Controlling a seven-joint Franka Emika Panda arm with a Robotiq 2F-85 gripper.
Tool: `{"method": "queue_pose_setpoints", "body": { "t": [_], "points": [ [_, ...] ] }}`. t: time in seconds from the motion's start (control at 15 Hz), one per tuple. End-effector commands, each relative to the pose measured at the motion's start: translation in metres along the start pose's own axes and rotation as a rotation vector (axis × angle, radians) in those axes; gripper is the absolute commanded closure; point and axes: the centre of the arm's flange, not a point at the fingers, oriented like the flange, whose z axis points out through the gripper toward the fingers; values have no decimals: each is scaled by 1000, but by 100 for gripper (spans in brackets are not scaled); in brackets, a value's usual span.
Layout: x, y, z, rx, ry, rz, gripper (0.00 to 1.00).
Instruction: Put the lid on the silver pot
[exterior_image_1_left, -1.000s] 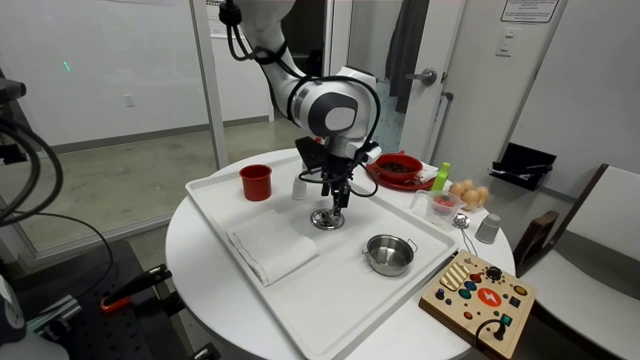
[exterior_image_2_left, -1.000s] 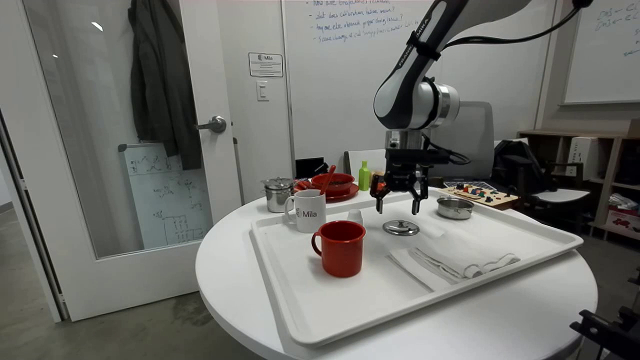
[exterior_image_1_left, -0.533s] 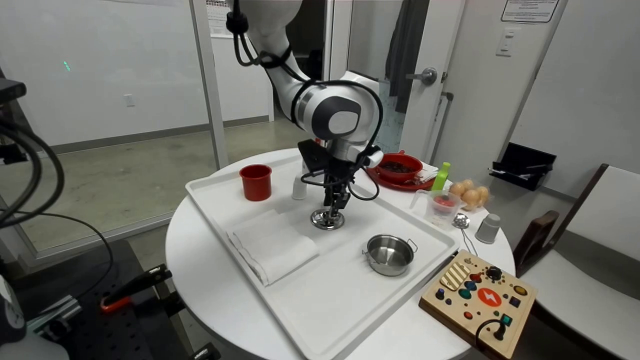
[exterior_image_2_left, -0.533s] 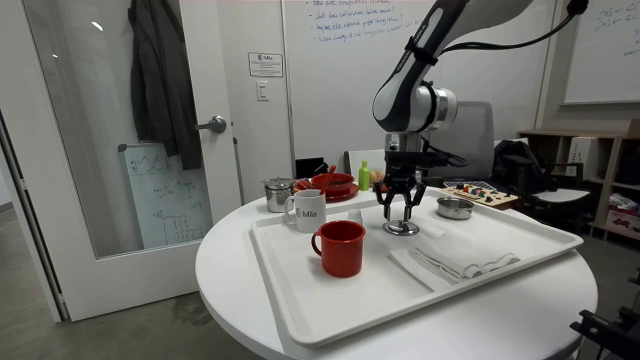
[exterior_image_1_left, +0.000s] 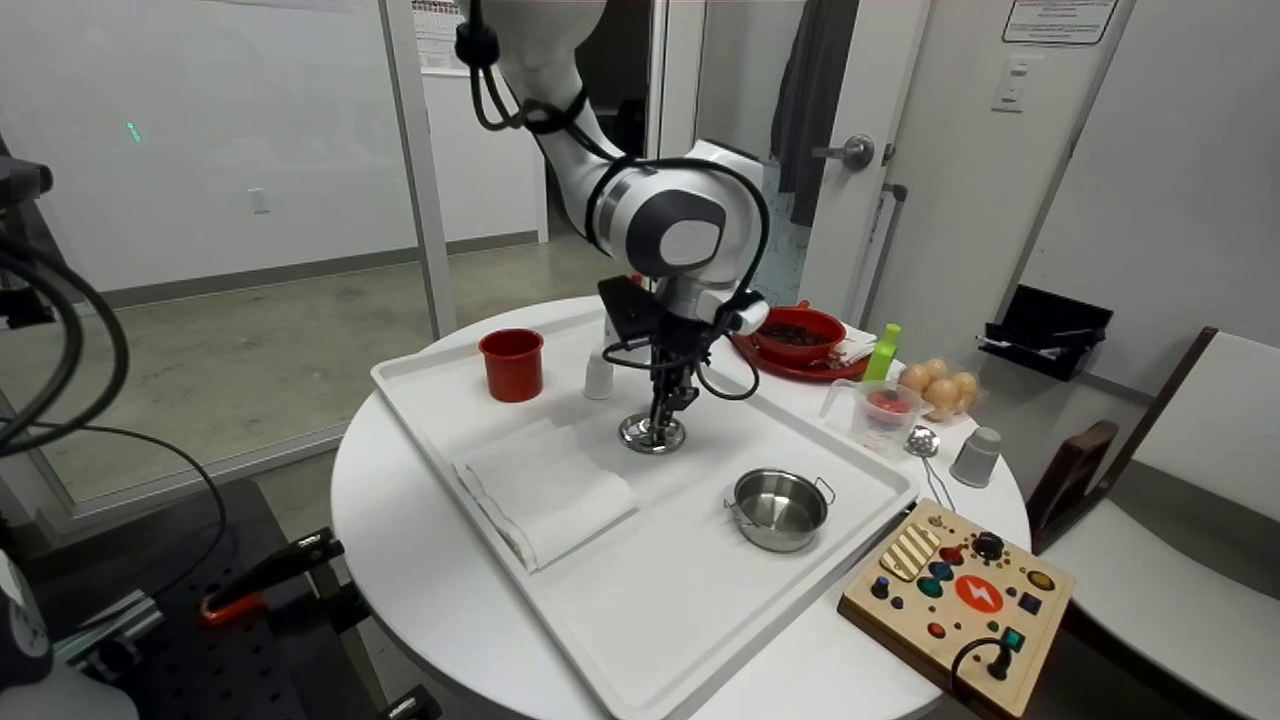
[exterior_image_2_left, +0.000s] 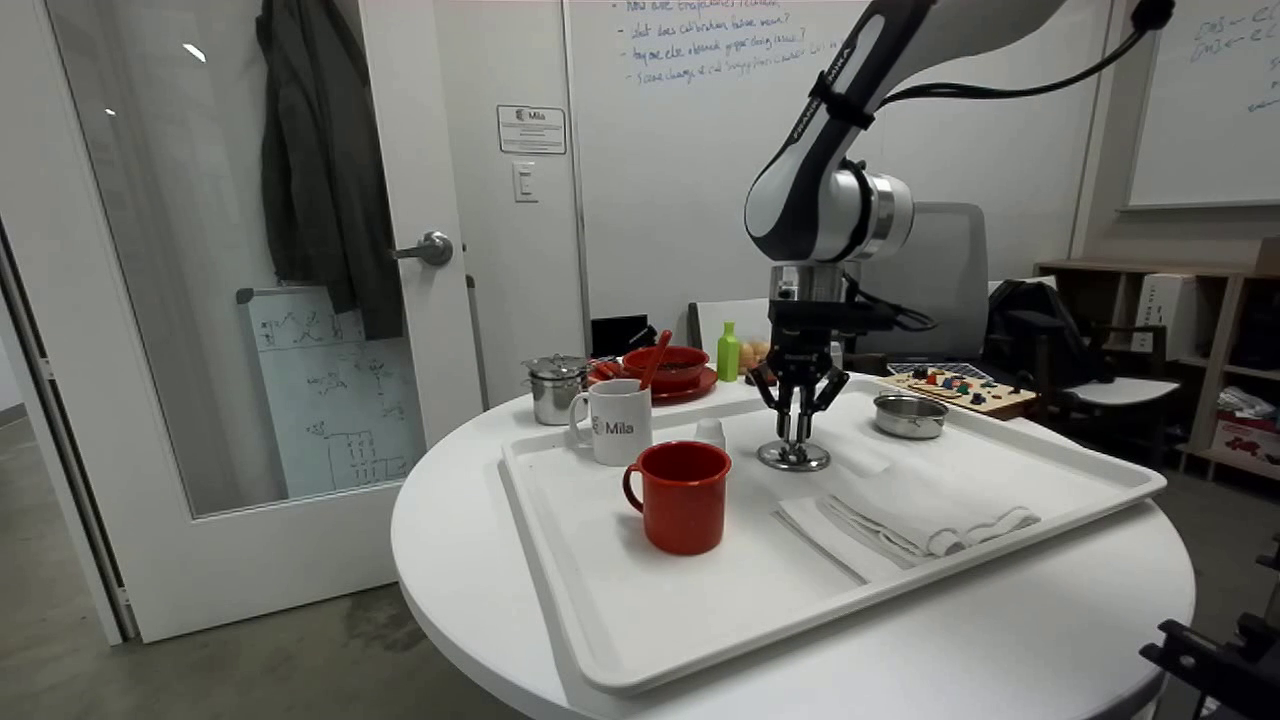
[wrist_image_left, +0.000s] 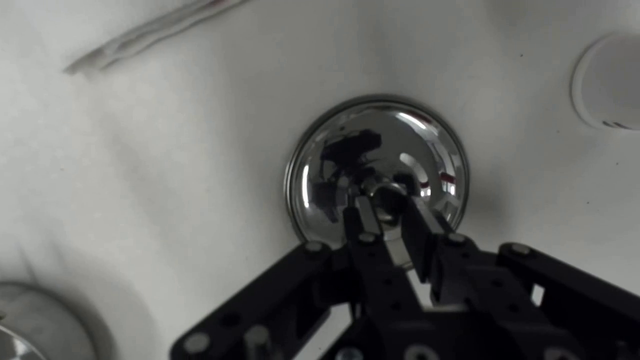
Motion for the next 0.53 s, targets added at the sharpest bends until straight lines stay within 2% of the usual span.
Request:
{"method": "queue_pose_setpoints", "body": {
  "t": [0.0,0.47],
  "points": [
    [-6,-4,-22,29,-23,5,88],
    [-30,-3,-94,38,-11,-7,88]
  ]
}}
